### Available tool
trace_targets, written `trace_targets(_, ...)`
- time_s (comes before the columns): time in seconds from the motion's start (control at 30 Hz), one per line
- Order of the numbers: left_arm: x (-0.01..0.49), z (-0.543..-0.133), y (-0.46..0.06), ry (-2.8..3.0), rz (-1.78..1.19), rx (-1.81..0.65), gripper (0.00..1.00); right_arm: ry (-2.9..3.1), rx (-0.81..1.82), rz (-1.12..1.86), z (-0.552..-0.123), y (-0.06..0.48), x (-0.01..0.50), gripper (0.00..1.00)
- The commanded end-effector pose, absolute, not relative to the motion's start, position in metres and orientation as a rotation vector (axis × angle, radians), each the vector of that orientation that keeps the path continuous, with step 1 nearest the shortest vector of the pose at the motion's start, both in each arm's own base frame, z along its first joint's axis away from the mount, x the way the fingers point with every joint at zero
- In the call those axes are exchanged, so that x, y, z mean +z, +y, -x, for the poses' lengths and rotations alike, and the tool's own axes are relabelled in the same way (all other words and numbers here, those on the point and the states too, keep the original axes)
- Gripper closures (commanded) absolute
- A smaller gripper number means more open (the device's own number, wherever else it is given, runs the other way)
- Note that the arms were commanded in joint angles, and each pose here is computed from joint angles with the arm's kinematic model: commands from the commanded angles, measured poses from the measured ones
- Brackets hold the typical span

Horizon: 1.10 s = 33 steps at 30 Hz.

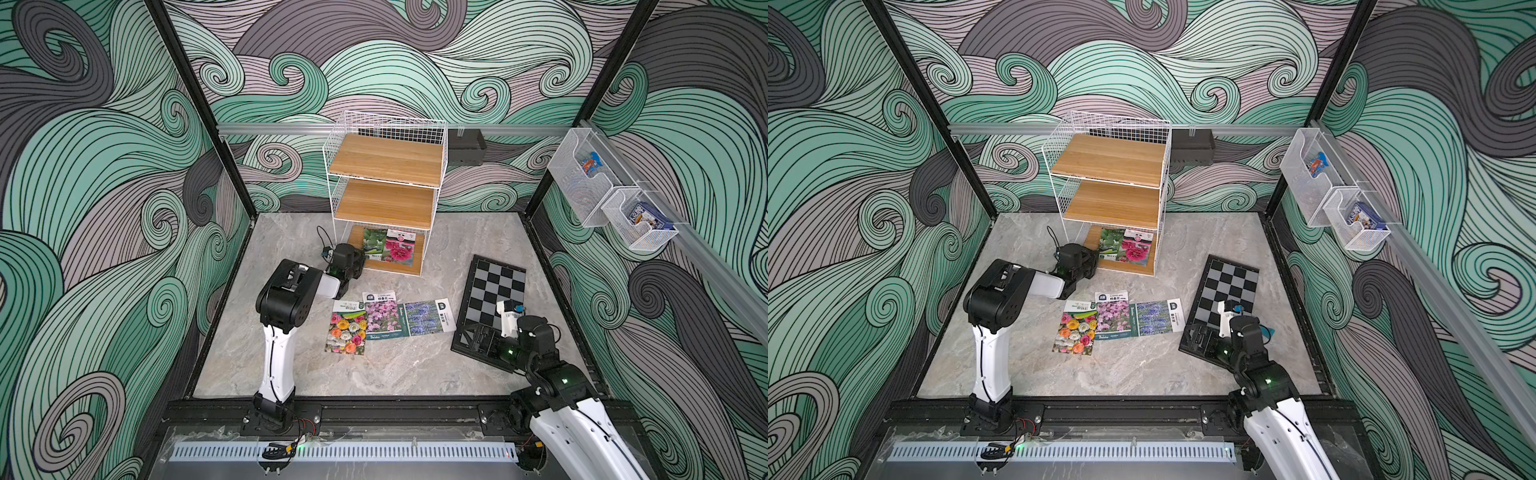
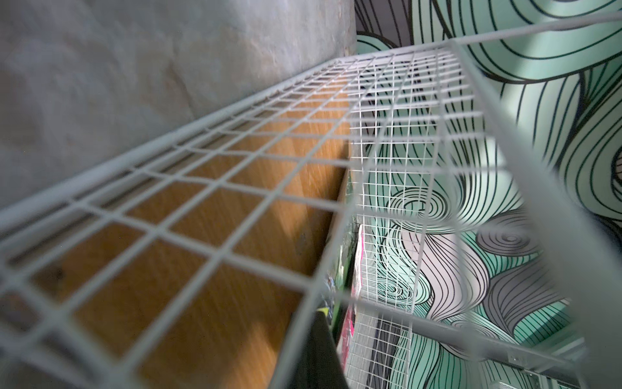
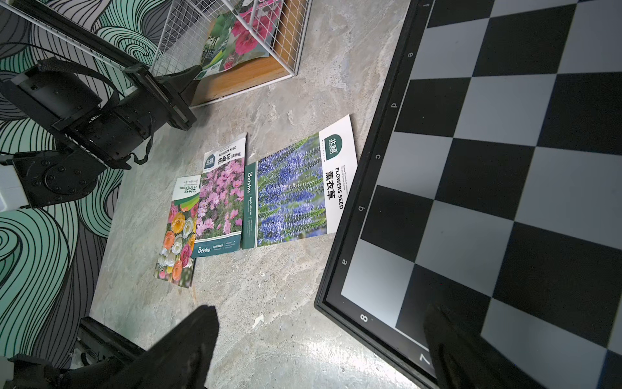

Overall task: Take the seed bag off the shelf
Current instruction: Pick up the seed packet from the shelf, then place the seed packet at the center of the board.

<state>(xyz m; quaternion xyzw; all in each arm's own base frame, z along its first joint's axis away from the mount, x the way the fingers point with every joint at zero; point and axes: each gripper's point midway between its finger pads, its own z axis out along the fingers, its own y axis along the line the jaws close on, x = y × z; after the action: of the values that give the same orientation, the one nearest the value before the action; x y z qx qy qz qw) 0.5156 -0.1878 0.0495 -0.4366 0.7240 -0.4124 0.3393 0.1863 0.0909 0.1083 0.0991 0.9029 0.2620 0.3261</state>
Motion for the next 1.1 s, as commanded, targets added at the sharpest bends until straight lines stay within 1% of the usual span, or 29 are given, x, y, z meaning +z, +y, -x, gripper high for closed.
trace_targets(0.0,0.084,-0.505,-0.206,1.949,1.014,-1.1,1.0,2.369,0.706,-0.257,-0.186,0.094,0.112,0.01)
trace_targets(0.3,0.139,-0.472,-0.177,2.056,0.891,-0.899,1.0,2.362,0.708,-0.249,-0.191,0.096,0.125,0.01)
trace_targets(0.53,0.15,-0.435,-0.161,2.13,0.878,-0.845,1.0,2.372,0.711,-0.252,-0.186,0.095,0.127,0.01)
trace_targets(0.73,0.155,-0.394,-0.149,2.193,0.877,-0.817,1.0,2.372,0.718,-0.266,-0.186,0.095,0.131,0.01)
trace_targets(0.77,0.163,-0.385,-0.146,2.194,0.865,-0.811,1.0,2.371,0.716,-0.268,-0.187,0.095,0.132,0.01)
trace_targets(0.93,0.169,-0.344,-0.131,2.235,0.84,-0.776,1.0,2.383,0.714,-0.261,-0.19,0.097,0.136,0.01)
trace_targets(1.07,0.161,-0.301,-0.106,2.287,0.904,-0.674,1.0,2.389,0.721,-0.253,-0.189,0.098,0.136,0.01)
